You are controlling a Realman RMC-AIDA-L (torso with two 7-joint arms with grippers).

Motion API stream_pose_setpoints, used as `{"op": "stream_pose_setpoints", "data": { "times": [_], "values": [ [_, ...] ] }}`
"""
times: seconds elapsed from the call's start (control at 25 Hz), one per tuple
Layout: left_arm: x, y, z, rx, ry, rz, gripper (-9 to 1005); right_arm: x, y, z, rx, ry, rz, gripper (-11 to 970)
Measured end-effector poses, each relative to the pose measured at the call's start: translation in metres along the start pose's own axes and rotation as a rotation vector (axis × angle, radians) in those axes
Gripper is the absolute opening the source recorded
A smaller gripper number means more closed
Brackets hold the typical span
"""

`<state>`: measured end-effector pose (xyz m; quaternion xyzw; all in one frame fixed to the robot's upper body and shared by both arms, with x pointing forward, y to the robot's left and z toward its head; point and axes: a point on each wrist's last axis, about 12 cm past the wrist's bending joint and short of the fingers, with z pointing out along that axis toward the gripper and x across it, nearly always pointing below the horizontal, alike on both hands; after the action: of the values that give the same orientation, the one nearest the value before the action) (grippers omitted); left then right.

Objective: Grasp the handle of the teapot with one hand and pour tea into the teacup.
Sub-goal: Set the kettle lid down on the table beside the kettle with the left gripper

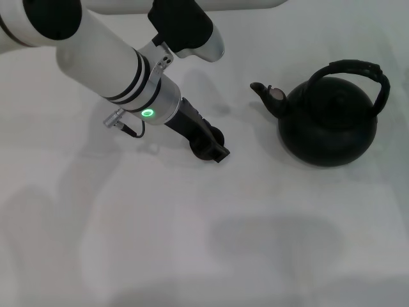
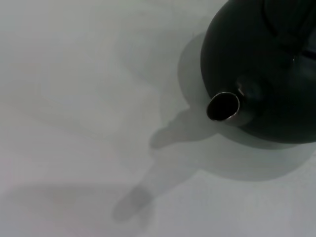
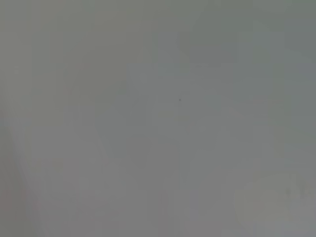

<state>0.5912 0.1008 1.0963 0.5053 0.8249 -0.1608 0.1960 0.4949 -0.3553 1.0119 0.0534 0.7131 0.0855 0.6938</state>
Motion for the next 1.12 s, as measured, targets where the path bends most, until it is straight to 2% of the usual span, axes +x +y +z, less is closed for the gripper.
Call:
{"op": "stream_pose_setpoints", "data": {
  "times": [0.92, 1.12],
  "values": [
    [-0.0033, 0.0003, -0.0030, 0.002, 0.012, 0.011, 716, -0.0017, -0.0004, 0.0006, 0.003, -0.012, 0.003, 840],
    [-0.0057, 0.0004, -0.0050, 0.002, 0.004, 0.013, 793, -0.0017, -0.0016, -0.0003, 0.006, -0.012, 0.002, 840]
  ]
}}
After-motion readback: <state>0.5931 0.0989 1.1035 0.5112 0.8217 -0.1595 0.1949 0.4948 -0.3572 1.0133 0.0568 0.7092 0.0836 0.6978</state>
